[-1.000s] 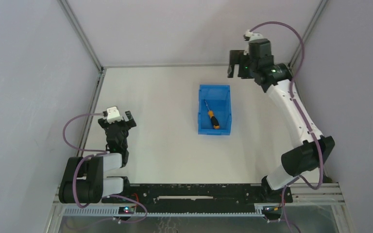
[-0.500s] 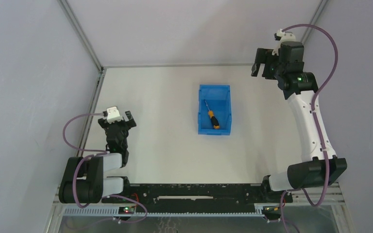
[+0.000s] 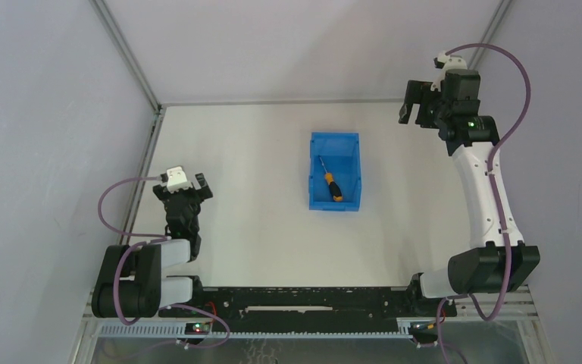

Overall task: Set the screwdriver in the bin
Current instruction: Reset both arms

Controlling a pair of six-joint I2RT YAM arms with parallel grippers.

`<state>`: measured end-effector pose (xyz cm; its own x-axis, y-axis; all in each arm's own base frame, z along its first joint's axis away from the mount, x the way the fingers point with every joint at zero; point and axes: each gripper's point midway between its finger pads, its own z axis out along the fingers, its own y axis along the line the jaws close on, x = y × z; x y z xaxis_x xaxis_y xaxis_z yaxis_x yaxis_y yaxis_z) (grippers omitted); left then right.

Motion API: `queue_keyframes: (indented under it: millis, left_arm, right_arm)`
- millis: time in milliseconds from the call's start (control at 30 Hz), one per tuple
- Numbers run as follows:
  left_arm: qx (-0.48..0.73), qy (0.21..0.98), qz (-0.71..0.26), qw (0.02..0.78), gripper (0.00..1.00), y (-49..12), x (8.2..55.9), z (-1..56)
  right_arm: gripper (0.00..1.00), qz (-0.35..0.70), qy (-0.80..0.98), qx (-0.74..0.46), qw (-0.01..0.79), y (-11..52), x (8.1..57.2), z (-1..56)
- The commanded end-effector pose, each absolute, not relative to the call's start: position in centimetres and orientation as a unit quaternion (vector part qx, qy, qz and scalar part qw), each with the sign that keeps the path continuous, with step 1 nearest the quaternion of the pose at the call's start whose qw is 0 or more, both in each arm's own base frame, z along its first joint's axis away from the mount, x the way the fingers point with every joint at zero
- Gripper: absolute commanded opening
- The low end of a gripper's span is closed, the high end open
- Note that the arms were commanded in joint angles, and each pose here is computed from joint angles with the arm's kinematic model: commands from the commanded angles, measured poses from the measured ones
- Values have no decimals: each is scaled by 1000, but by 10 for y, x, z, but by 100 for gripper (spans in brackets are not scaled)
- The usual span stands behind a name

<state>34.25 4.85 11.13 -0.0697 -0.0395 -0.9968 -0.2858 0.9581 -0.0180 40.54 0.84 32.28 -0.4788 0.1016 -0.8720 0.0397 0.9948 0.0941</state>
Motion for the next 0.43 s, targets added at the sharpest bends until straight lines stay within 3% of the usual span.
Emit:
queue_keyframes:
  millis: [0,400]
  left_arm:
    - [-110,701,99,698,100,50,352,136]
    - [-110,701,99,698,100,50,352,136]
  right_arm:
    - [100,35,841,26,538,11,406,342]
    - [100,29,841,26,539,8,406,341]
